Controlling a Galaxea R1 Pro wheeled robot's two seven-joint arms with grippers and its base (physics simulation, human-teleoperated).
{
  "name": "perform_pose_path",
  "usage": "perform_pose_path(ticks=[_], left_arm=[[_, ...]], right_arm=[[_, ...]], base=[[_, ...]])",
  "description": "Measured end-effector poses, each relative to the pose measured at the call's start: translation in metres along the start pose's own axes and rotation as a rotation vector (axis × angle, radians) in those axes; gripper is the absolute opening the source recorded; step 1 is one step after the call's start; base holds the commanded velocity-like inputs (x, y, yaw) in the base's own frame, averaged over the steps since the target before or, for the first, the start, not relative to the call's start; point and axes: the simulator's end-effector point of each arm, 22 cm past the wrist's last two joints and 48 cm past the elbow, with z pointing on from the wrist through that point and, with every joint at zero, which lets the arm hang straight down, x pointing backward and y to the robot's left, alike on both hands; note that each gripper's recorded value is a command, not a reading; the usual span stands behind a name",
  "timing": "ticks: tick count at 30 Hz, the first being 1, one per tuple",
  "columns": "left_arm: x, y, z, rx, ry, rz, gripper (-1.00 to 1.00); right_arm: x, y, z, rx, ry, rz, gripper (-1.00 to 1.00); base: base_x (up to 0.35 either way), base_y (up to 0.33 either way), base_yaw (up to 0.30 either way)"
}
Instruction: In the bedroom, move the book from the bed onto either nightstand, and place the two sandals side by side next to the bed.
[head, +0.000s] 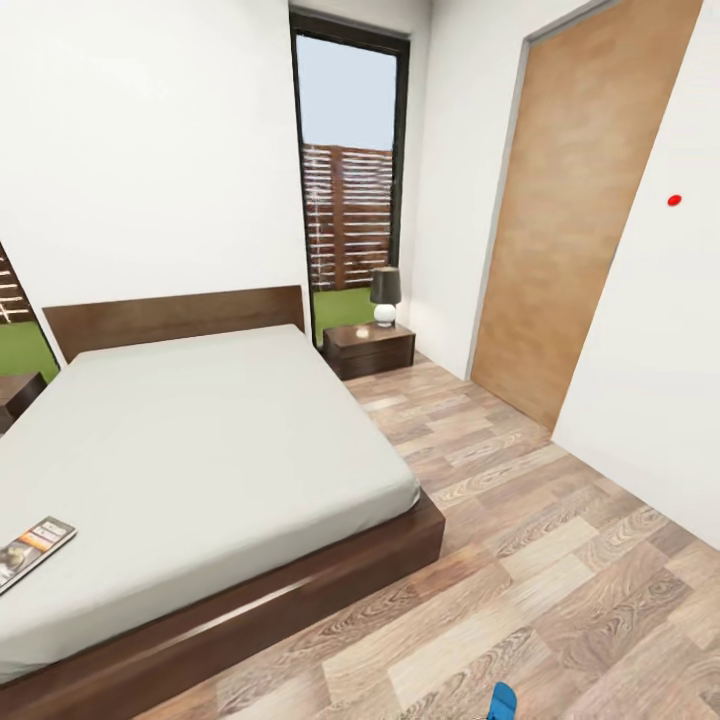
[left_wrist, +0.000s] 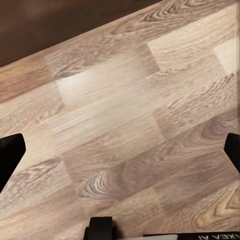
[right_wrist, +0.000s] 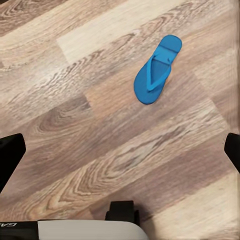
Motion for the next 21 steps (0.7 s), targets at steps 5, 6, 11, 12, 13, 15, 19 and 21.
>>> perform_pose_path(ticks=[5, 6, 11, 12, 13, 15, 19, 21], left_arm=[[0.0025, 0.0000, 0.0004, 0.000, 0.006, 0.000, 1.00], [0.0030, 0.0000, 0.0005, 0.000, 0.007, 0.000, 1.00], [0.0043, 0.0001, 0.0007, 0.000, 0.011, -0.001, 1.00], [0.0044, 0.0001, 0.0007, 0.000, 0.011, 0.000, 1.00], [0.0044, 0.0001, 0.0007, 0.000, 0.011, 0.000, 1.00], [0.0045, 0.0000, 0.0007, 0.000, 0.011, 0.000, 1.00], [0.0045, 0.0000, 0.0007, 0.000, 0.011, 0.000, 1.00], [0.0046, 0.0001, 0.0007, 0.000, 0.011, 0.000, 1.00]], right_arm=[[0.0028, -0.0002, -0.0002, 0.000, 0.007, 0.000, 1.00], [0.0034, -0.0003, -0.0002, 0.001, 0.008, 0.000, 1.00], [0.0043, -0.0004, -0.0002, 0.001, 0.011, 0.000, 1.00], [0.0046, -0.0004, -0.0002, 0.001, 0.011, 0.000, 1.00], [0.0044, -0.0004, -0.0002, 0.001, 0.011, 0.000, 1.00], [0.0048, -0.0005, -0.0002, 0.001, 0.012, 0.000, 1.00], [0.0050, -0.0005, -0.0003, 0.001, 0.012, 0.000, 1.00], [0.0050, -0.0005, -0.0002, 0.001, 0.012, 0.000, 1.00]], base=[[0.000, 0.000, -0.215], [0.000, 0.000, -0.214], [0.000, 0.000, -0.217], [0.000, 0.000, -0.226], [0.000, 0.000, -0.233], [0.000, 0.000, -0.239], [0.000, 0.000, -0.260], [0.000, 0.000, -0.276]])
